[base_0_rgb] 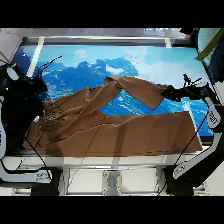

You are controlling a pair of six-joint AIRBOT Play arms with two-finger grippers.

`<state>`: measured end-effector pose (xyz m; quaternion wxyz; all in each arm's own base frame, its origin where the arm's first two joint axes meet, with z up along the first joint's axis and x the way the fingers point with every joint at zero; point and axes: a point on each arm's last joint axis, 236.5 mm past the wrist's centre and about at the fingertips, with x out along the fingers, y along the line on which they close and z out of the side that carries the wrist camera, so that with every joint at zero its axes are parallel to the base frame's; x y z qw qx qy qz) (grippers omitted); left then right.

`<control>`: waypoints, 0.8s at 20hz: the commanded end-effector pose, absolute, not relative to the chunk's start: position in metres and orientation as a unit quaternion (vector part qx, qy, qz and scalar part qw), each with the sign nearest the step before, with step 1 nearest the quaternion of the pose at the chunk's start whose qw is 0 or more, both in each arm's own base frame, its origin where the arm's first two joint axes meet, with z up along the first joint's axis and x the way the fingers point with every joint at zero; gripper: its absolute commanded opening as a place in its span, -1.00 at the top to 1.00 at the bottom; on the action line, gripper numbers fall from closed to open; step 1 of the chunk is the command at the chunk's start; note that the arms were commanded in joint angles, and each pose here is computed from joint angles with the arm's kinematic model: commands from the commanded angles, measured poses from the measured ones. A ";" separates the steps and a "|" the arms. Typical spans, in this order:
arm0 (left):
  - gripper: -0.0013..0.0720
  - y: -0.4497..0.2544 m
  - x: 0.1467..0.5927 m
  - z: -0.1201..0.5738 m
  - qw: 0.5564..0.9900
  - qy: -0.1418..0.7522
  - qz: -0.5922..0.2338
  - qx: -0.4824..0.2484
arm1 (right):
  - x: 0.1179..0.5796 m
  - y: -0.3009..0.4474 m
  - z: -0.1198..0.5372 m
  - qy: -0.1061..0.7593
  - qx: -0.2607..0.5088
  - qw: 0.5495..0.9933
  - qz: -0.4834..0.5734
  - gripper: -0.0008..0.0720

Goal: Fold the clothes and pants, and hang the long-sleeved shirts on hangers.

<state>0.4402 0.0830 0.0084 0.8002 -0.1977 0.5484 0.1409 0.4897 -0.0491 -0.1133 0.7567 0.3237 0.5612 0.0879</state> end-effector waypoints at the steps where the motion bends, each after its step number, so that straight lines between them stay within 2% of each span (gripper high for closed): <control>1: -0.98 0.083 0.440 0.008 0.801 0.549 0.140 -0.196 | 0.504 -0.045 -0.092 0.541 0.329 0.766 0.110 0.91; 5: -0.98 0.083 0.440 0.008 0.800 0.549 0.140 -0.197 | 0.519 -0.083 -0.037 0.510 0.322 0.790 0.108 0.91; 10: -0.98 0.083 0.441 0.008 0.800 0.548 0.140 -0.197 | 0.510 -0.188 0.031 0.491 0.289 0.822 0.005 0.92; 13: -0.98 0.077 0.442 0.009 0.799 0.547 0.134 -0.209 | 0.499 -0.236 0.046 0.486 0.258 0.833 -0.062 0.92; 16: -0.98 0.070 0.447 0.011 0.801 0.540 0.124 -0.226 | 0.487 -0.265 0.032 0.502 0.232 0.826 -0.115 0.92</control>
